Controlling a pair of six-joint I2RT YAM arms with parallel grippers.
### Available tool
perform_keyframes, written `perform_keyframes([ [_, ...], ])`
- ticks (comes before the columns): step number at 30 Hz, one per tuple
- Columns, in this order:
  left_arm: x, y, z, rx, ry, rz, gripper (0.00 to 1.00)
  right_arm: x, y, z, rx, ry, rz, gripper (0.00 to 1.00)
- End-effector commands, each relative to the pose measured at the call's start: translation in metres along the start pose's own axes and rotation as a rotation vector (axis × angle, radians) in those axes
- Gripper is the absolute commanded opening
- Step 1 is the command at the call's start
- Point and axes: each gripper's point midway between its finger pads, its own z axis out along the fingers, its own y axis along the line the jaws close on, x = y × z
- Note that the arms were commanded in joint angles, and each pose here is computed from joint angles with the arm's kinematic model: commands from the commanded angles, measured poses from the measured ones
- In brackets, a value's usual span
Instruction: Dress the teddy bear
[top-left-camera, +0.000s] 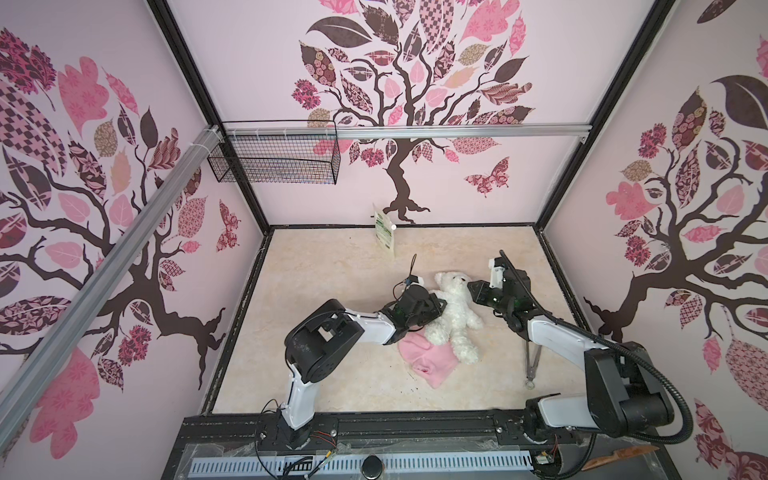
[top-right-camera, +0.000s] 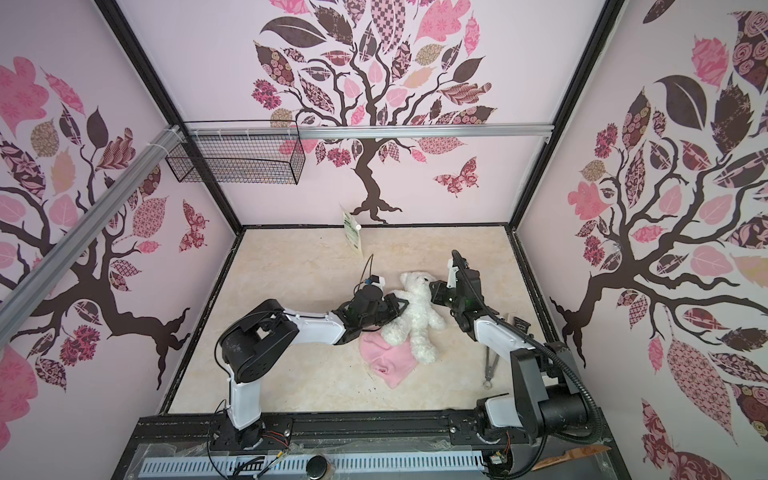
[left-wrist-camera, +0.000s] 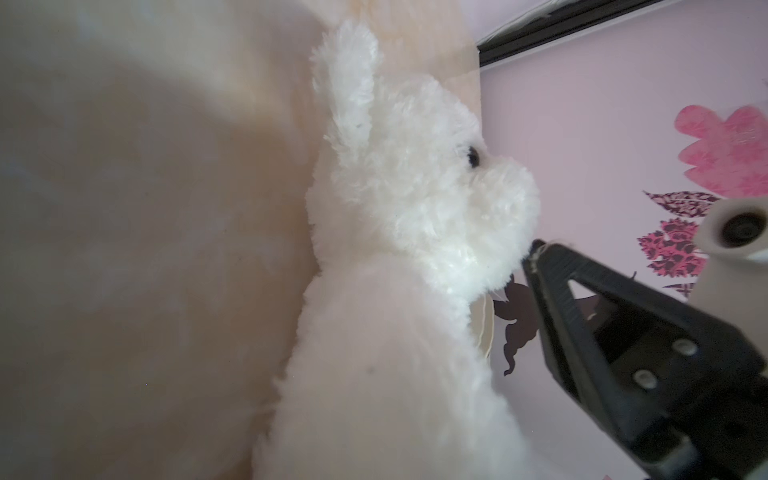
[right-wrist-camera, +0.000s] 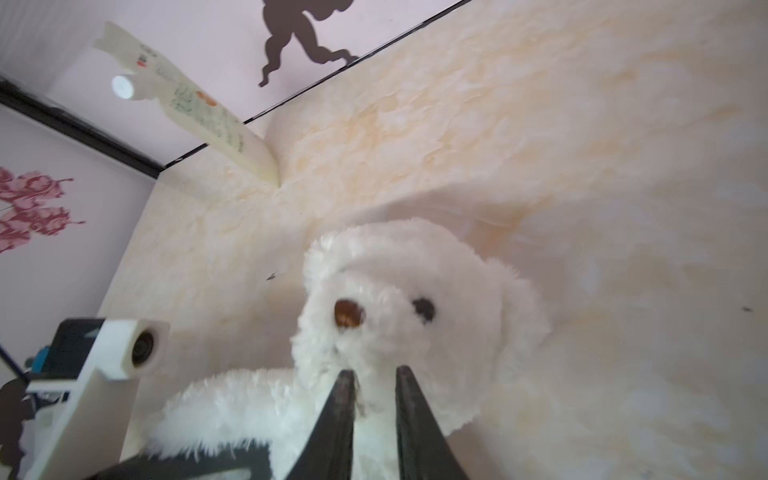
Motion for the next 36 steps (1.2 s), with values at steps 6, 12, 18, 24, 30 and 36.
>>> perform_keyframes([
  [6, 0.005, -0.023, 0.013, 0.043, -0.018, 0.032, 0.23, -0.008, -0.003, 0.036, 0.020, 0.058, -0.034, 0.28],
  [12, 0.008, -0.035, 0.002, 0.054, 0.013, 0.133, 0.45, -0.012, 0.005, 0.055, -0.021, 0.115, -0.054, 0.36],
  [18, -0.015, -0.016, -0.037, -0.038, -0.048, 0.254, 0.65, -0.040, 0.009, 0.034, 0.053, 0.070, -0.128, 0.46],
  [24, -0.021, 0.018, -0.095, -0.195, -0.031, 0.422, 0.77, -0.041, 0.024, -0.020, 0.053, -0.017, -0.161, 0.59],
  [30, 0.008, 0.064, -0.129, -0.305, 0.136, 0.487, 0.77, -0.006, 0.051, -0.050, -0.032, -0.019, -0.187, 0.63],
  [36, 0.025, 0.084, -0.128, -0.352, 0.224, 0.529, 0.66, 0.026, 0.075, -0.052, -0.142, 0.062, -0.178, 0.64],
])
